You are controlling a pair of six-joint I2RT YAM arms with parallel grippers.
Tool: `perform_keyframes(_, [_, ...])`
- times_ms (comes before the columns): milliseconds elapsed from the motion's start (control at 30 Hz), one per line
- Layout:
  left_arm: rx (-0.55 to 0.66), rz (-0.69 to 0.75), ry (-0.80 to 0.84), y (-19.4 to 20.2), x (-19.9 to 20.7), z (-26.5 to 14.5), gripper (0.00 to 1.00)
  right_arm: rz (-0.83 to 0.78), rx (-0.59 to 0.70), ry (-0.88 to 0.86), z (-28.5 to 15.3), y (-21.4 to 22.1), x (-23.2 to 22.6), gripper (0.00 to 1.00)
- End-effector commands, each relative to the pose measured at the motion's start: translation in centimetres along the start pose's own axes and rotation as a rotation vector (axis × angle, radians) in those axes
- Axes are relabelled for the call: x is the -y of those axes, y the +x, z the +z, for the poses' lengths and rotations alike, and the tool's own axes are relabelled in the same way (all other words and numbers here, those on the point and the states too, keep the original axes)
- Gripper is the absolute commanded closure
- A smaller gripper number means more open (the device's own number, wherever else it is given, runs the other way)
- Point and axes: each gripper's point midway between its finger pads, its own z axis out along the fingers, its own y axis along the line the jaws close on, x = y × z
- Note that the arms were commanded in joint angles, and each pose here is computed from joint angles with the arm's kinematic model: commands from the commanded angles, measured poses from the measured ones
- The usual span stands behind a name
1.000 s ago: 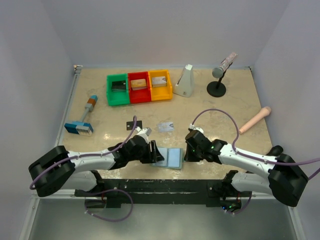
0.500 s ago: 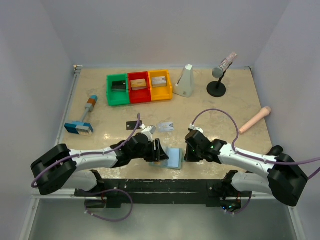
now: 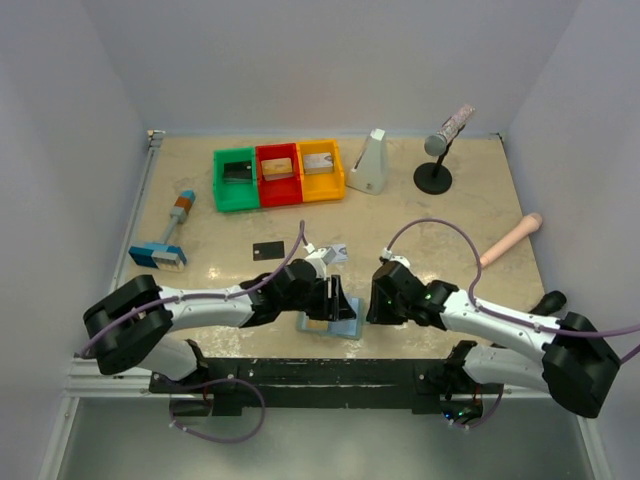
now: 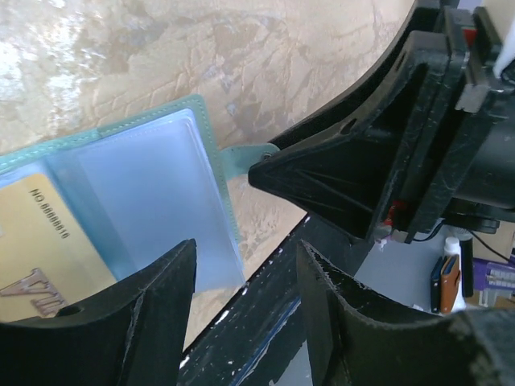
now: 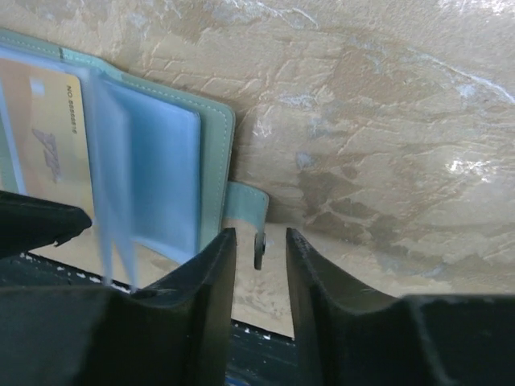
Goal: Take the credit cards out of the card holder
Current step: Remove the credit card from the card holder.
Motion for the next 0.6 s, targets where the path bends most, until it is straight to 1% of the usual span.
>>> perform_keyframes(0, [-0.016, 0.066, 0.088, -0.4, 3.2, 0.9, 0.43, 0.025, 0.033, 0.02, -1.3, -0.1, 1.0, 0.6])
perform_keyframes(67, [-0.021, 0.072, 0.089, -0.5, 3.5, 1.2, 0.43, 0.036, 0.055, 0.038, -1.9, -0.1, 1.8, 0.53])
perform_keyframes(167, [-0.005, 0.08, 0.091, -1.0, 3.8, 1.0, 0.43, 0.053, 0.092, 0.032, -3.0, -0.1, 2.6, 0.52])
perform_keyframes(300, [0.056, 0.083, 0.085, -2.1, 3.8, -0.6, 0.43, 0.04, 0.149, -0.053, -4.3, -0.8, 1.7, 0.62])
perform_keyframes(367, [0.095, 0.063, 0.085, -2.8, 3.3, -1.9, 0.43, 0.009, 0.154, -0.127, -4.9, -1.1, 0.3, 0.66])
perform_keyframes(467, [0.157, 0.014, 0.078, -3.6, 1.4, -4.2, 0.43, -0.053, 0.146, -0.279, -5.8, -1.4, -3.0, 0.65])
perform_keyframes(500, [0.173, -0.004, 0.066, -3.5, 0.3, -4.9, 0.43, -0.067, 0.157, -0.301, -5.9, -1.8, -3.8, 0.65])
perform_keyframes(567, [0.213, -0.036, 0.026, -3.5, -1.9, -6.3, 0.43, -0.1, 0.124, -0.337, -6.0, -1.6, -5.5, 0.67])
